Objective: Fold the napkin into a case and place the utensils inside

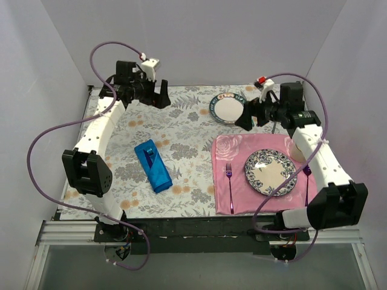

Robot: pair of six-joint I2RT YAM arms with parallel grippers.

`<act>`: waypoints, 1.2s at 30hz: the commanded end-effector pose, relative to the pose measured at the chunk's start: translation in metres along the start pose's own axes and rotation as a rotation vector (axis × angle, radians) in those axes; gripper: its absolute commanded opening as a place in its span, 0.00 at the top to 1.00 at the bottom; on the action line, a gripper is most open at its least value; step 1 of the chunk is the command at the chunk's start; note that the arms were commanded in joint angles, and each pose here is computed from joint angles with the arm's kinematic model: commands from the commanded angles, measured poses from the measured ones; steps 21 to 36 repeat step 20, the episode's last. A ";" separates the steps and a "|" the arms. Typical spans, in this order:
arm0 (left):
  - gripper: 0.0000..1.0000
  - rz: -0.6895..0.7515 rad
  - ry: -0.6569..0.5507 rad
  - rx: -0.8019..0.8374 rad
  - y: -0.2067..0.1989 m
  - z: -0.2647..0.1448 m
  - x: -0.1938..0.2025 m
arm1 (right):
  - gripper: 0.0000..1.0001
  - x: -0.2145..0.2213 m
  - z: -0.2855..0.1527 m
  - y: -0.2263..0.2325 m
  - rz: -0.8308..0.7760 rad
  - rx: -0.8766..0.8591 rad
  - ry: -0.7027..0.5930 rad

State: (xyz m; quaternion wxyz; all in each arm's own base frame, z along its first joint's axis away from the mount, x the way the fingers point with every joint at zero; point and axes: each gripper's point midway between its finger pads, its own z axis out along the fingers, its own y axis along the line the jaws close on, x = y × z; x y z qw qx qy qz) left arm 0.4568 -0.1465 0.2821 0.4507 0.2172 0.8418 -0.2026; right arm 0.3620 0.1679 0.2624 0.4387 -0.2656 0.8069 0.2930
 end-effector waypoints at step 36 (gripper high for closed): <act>0.02 -0.242 0.185 -0.228 -0.008 -0.037 0.125 | 0.01 0.117 -0.092 0.016 -0.032 0.275 0.019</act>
